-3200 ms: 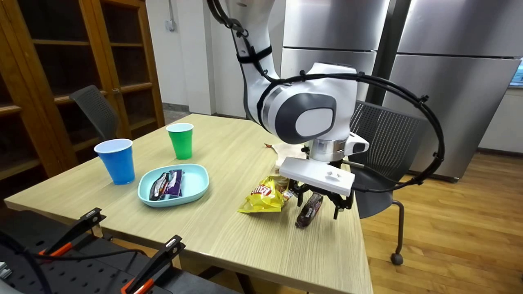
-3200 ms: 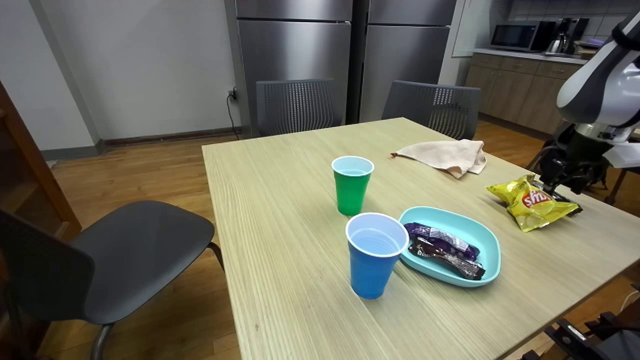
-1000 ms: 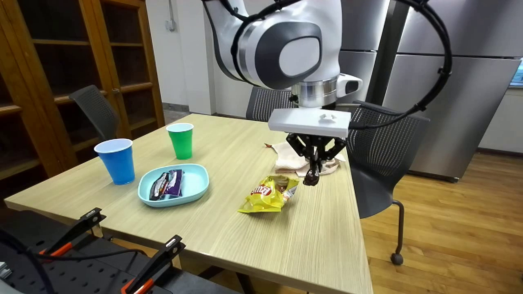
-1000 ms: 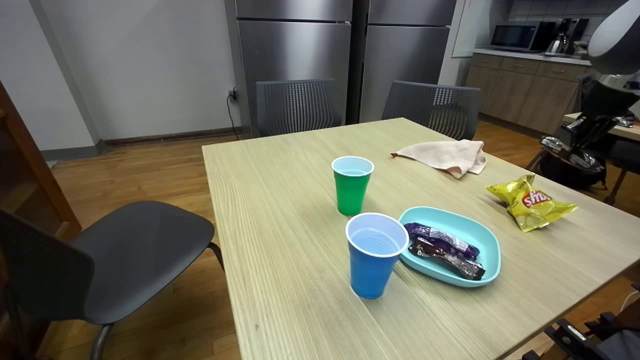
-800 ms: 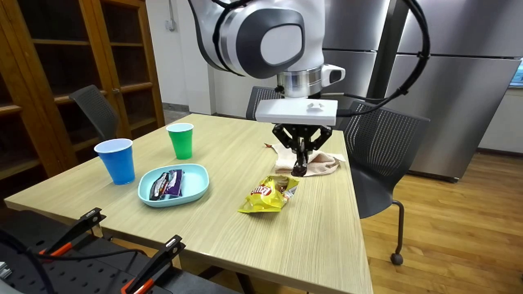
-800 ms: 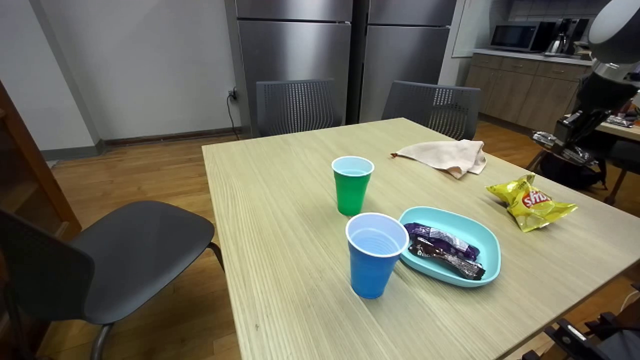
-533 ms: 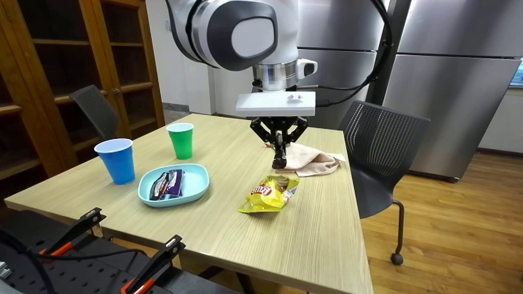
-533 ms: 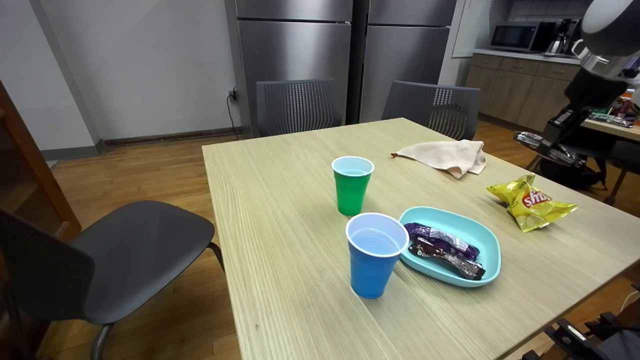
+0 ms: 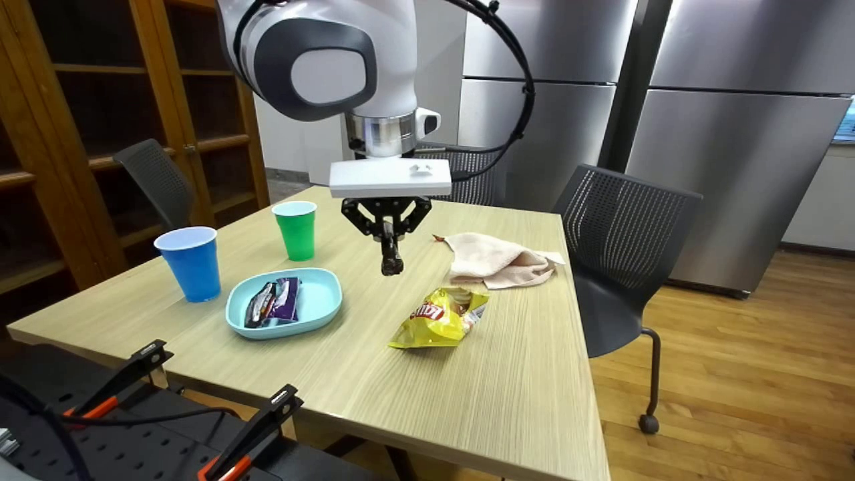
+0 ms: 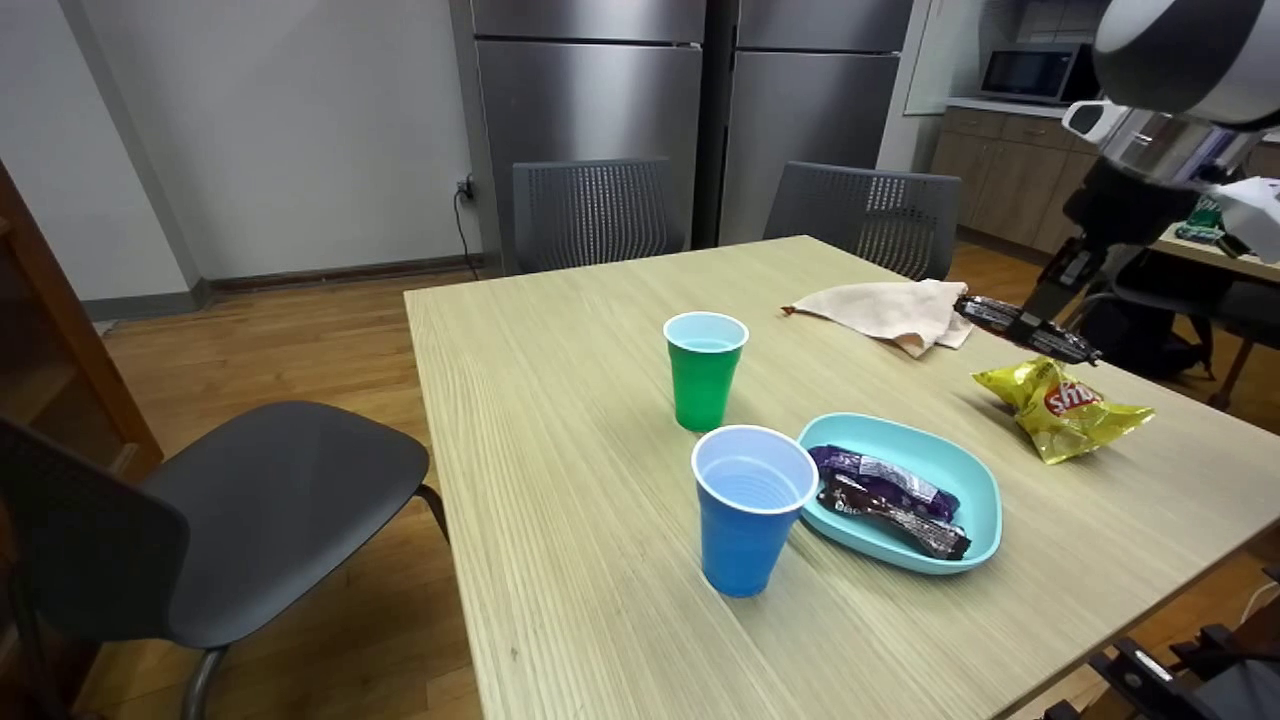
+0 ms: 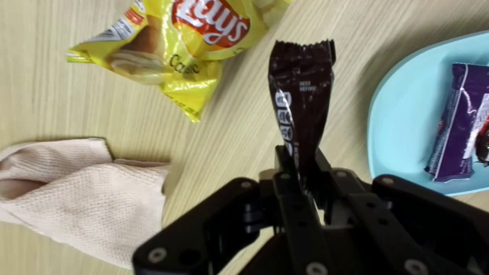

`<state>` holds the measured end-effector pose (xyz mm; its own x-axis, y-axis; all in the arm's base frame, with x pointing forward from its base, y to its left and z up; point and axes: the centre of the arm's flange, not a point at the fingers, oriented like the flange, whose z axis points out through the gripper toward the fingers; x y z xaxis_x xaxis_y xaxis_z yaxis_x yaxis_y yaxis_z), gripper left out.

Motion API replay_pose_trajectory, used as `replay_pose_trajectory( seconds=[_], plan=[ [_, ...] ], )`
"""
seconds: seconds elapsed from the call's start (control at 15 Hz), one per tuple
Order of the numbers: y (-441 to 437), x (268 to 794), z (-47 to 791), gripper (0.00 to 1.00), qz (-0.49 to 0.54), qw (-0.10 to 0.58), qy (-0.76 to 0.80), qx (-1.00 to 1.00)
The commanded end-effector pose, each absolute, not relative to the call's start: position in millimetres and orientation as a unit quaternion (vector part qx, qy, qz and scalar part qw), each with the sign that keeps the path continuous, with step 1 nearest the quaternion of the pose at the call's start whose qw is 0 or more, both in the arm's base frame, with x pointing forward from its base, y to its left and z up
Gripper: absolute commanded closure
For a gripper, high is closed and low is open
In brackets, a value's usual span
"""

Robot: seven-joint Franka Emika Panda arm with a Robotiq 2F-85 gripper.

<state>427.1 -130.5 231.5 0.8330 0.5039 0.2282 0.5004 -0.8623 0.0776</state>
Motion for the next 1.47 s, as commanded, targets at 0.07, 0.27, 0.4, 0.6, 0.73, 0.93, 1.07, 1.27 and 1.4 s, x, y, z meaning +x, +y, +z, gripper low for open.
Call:
replay_pose_trajectory(
  seconds=[0.07,0.27,0.4,0.6,0.73,0.93,1.07,1.27,1.4],
  plan=[
    [-102.7,414.4,224.0,0.96,0.121,-0.02,0.316,0.941],
    [-89.2,412.5,213.7,0.96,0.113,-0.03,0.332,0.936],
    [-80.0,410.6,205.9,0.96,0.104,-0.035,0.34,0.934],
    [-66.6,407.6,191.9,0.96,0.093,-0.039,0.345,0.933],
    [-56.4,405.7,182.6,0.96,0.086,-0.038,0.348,0.933],
    [-39.0,403.3,170.9,0.96,0.078,-0.038,0.358,0.93],
    [-27.8,403.6,164.4,0.96,0.08,-0.031,0.363,0.928],
    [-14.1,407.9,156.2,0.96,0.084,-0.02,0.366,0.927],
    [-7.3,410.9,150.7,0.96,0.085,-0.013,0.361,0.928]
  ],
)
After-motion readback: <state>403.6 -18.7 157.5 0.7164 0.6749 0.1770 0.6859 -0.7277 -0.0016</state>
